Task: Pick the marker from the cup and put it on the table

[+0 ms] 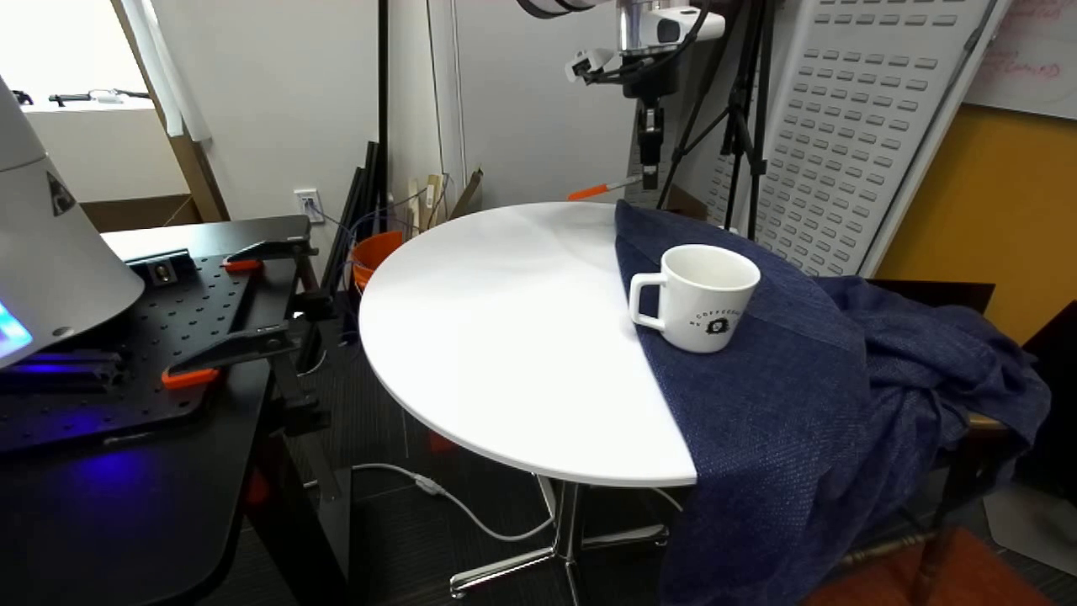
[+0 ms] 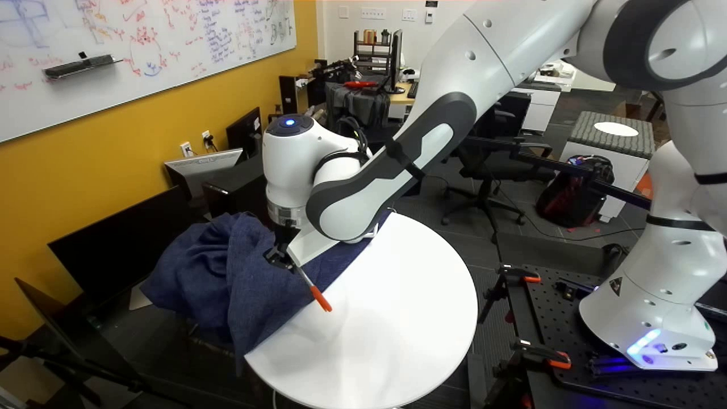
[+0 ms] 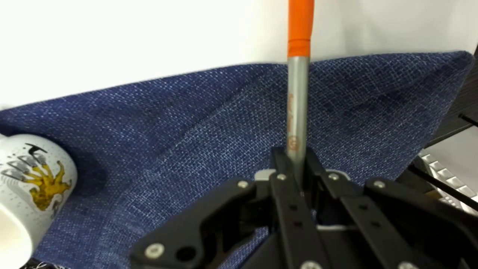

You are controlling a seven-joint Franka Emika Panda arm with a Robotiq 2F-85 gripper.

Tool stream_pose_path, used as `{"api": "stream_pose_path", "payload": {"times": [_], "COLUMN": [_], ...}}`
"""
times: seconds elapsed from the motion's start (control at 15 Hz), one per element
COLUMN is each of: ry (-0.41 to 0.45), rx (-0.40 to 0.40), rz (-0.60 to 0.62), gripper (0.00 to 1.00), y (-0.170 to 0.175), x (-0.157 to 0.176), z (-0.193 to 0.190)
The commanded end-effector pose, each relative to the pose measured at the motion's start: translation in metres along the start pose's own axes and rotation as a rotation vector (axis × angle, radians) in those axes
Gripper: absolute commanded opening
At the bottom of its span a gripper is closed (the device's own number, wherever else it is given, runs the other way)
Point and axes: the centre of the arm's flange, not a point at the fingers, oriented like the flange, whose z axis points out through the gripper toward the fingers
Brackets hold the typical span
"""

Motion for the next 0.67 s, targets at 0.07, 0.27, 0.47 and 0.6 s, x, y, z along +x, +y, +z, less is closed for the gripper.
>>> {"api": "stream_pose_path", "payload": {"times": [0.07, 0.27, 0.47, 0.6], "ry": [-0.021, -0.018, -0.008, -0.001], "rx": [-0.018, -0.022, -0.023, -0.023], "rz": [-0.017, -0.017, -0.017, -0.016], "gripper": [0.52, 0.74, 0.98, 1.00], "y": [-0.0059, -0.0063, -0.0064, -0.0064], "x": [0.0036, 0.0028, 0.0028, 0.0025], "z": [0.0012, 0.0004, -0.0028, -0.0053]}}
